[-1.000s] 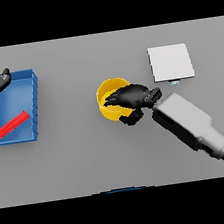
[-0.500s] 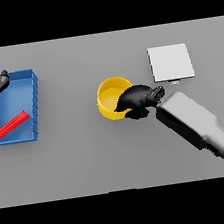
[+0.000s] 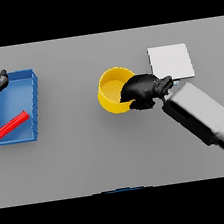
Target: Pick up the red beaker and tilt it to pour out 1 green nut into yellow bowl. Pick up the yellow bowl and place it on the metallic measuring scale.
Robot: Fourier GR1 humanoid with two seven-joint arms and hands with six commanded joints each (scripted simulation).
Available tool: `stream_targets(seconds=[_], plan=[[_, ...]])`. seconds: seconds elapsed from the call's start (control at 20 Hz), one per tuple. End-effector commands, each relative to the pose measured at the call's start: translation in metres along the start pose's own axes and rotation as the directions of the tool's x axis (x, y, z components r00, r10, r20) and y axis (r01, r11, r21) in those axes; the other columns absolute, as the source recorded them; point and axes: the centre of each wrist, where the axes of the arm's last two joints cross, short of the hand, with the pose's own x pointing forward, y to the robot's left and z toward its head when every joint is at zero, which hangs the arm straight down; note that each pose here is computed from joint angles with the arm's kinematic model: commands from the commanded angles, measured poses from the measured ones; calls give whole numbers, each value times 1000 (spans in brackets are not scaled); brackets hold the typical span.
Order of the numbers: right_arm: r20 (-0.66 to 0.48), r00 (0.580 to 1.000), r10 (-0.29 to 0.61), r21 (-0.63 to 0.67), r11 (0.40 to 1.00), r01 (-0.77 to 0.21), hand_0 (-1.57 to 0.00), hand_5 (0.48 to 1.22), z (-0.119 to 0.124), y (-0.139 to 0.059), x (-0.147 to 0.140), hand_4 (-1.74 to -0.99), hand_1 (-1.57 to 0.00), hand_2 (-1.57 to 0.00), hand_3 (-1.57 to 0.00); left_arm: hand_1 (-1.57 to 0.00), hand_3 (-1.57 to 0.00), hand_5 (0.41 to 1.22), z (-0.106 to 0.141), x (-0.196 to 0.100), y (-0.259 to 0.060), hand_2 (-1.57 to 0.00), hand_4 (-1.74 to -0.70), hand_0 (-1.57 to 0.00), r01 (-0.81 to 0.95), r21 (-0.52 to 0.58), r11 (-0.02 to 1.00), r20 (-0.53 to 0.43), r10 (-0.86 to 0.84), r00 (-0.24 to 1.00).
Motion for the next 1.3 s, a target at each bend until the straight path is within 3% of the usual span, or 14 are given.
stream_targets(seconds=[0.0, 0.15, 0.3, 0.65, 0.85, 1.25], plan=[[-13, 1000, 11, -8, 1000, -11, -1556, 1217, 2, -8, 4, -1730, -1555, -1519, -1357, 1, 1, 719, -1, 2, -1, 1, -797, 1, 4, 2, 1000, -1, -4, 1000], [-66, 998, 21, -37, 999, -23, -1563, 1219, 16, -25, 3, -1724, -1563, -1544, -1308, 1, 1, 722, -2, 4, -5, 1, -800, 1, 2, -15, 1000, 0, -1, 1000], [-85, 996, 5, -45, 999, -9, -1567, 1219, 33, -27, -5, -1720, -1567, -1557, -1248, 1, 1, 723, -2, 2, -6, 1, -808, 1, -12, -9, 1000, 1, 12, 1000], [-172, 984, 41, -127, 990, -63, -1570, 1221, 62, -47, -37, -1720, -1570, -1568, -1298, 1, 1, 742, 0, 7, 2, 1, -808, 1, 1, 13, 1000, 19, -1, 1000], [-263, 965, -4, -167, 985, -42, -1571, 1221, 71, -50, -69, -1720, -1571, -1570, -1226, 1, 1, 739, 8, 10, 1, 1, -806, 1, 9, 9, 1000, -1, -9, 1000], [-368, 922, -120, -195, 980, 50, -1571, 1221, 74, -32, -124, -1721, -1571, -1571, -1182, 1, 1, 772, 9, 9, 7, 1, -823, 1, 10, 17, 1000, -32, -10, 999]])
